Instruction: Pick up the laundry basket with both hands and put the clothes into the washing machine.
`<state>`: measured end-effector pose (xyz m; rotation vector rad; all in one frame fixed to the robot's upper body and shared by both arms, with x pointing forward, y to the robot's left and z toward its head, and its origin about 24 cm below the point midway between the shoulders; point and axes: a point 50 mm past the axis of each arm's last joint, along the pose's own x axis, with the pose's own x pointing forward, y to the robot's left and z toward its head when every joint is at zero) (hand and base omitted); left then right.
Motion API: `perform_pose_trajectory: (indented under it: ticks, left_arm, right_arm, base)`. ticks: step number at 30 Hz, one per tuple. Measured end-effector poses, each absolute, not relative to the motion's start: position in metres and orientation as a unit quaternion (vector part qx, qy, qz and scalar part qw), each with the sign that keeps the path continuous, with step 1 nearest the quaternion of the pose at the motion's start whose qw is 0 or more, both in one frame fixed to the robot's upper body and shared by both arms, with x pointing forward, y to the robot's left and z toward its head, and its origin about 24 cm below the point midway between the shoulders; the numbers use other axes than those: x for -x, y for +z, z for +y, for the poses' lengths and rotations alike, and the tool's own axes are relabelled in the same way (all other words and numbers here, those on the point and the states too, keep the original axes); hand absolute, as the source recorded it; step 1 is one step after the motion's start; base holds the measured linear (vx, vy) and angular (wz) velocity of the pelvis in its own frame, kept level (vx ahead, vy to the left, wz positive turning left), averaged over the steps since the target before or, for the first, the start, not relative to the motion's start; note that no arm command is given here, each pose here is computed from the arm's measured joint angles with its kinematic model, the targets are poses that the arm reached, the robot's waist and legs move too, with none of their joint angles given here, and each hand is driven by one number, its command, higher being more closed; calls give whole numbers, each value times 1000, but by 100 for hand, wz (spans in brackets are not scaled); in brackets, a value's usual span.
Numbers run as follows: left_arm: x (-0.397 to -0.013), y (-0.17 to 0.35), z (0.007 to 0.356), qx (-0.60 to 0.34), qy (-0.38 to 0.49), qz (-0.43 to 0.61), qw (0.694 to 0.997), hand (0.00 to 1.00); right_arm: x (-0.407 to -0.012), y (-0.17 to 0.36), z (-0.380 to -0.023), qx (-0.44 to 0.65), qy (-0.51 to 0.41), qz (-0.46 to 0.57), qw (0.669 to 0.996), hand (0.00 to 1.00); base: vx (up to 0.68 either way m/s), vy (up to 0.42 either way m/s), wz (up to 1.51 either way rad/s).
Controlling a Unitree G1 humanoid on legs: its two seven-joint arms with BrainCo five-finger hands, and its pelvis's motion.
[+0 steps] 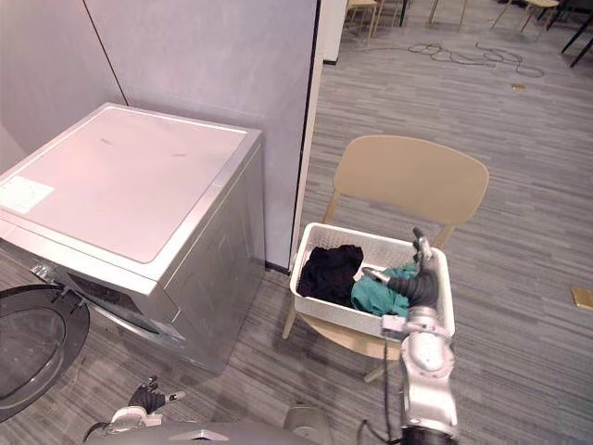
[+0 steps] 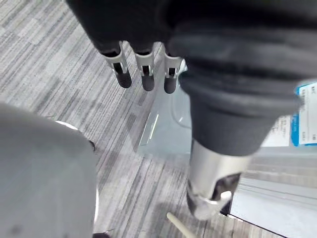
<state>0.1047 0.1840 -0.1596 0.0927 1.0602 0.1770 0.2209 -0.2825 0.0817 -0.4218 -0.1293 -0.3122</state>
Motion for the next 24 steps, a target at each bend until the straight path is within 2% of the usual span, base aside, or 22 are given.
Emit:
perform_pose_trajectory:
  ticks: [1,5,9,14,18,24]
  left_arm:
    - [-106,-159,184,-44,82,504,859,0]
    - [-129,-152,188,-52,77,475,875,0]
    - [-161,-139,189,-61,68,435,896,0]
    - [-189,-126,189,-60,63,396,914,0]
    - [-205,-116,179,-50,59,366,927,0]
    - [-220,-107,168,-33,55,341,938,0]
  right_arm:
    - [-226,89,-284,225,-143,-72,961,0]
    - [-289,142,-286,334,-62,-112,934,0]
    - [-336,196,-281,417,-35,-134,898,0]
    - [-358,225,-282,453,-45,-127,881,0]
    - [-363,237,-275,502,-48,-135,853,0]
    - [-365,232,-270,545,-43,-127,828,0]
  base:
    - [-79,31,-5]
    - [-128,31,-3]
    - [-115,20,9]
    - [-46,8,21]
    - [-10,-9,14]
    - [-20,-5,1]
